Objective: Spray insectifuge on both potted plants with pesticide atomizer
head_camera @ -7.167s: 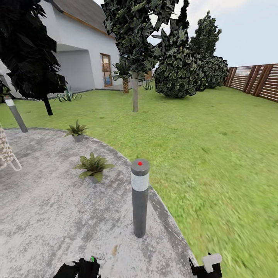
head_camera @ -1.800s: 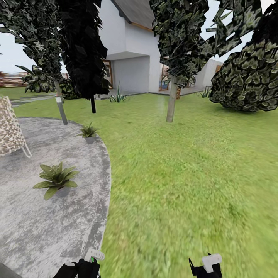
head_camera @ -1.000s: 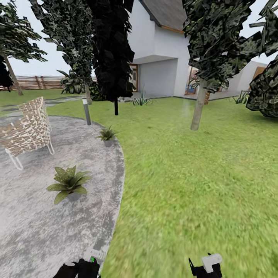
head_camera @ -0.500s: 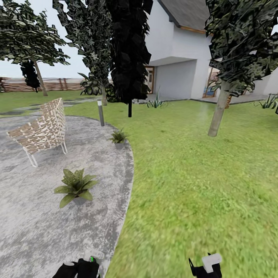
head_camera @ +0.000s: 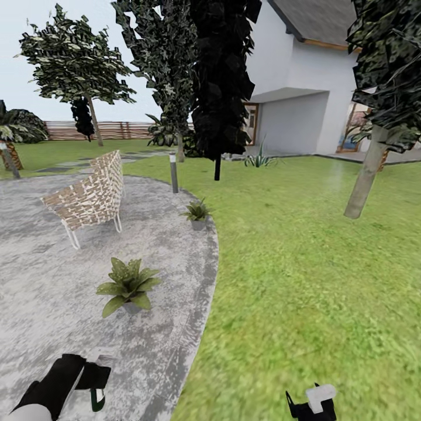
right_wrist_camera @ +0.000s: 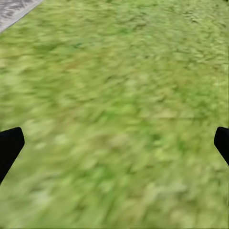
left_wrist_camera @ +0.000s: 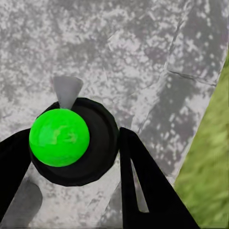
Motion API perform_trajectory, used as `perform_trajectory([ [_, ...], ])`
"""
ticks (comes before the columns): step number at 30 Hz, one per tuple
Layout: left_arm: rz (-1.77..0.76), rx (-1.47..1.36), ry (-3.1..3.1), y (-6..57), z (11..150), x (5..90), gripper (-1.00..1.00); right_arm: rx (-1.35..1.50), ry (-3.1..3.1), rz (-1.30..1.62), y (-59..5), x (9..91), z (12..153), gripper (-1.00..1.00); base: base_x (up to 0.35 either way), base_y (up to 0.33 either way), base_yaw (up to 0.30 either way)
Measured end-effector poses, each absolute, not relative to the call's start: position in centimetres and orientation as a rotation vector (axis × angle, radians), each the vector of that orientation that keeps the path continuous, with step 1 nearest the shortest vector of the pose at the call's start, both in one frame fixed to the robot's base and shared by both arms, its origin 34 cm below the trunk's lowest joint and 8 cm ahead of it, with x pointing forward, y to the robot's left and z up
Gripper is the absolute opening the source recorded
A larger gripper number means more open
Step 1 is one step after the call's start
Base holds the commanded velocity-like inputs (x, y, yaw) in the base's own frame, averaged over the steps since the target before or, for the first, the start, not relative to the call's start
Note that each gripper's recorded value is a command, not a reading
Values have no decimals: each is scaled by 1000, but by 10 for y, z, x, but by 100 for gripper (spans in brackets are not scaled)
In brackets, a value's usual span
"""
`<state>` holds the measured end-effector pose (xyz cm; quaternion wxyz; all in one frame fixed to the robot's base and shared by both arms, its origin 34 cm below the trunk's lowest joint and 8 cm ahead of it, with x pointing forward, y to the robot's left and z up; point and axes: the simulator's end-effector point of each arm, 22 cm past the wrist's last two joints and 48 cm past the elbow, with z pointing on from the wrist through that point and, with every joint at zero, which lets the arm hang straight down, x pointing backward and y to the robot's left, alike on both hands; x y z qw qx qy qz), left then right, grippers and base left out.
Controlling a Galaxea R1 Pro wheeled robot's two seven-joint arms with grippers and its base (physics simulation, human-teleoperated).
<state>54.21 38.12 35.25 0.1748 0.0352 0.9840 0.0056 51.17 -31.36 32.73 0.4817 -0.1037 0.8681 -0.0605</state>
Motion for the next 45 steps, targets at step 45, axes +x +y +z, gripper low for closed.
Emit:
perform_trajectory([
  [45, -17, 716, 2951, 360, 412, 562, -100, -250, 2106, -147, -312, 514, 331, 100, 172, 99, 124],
])
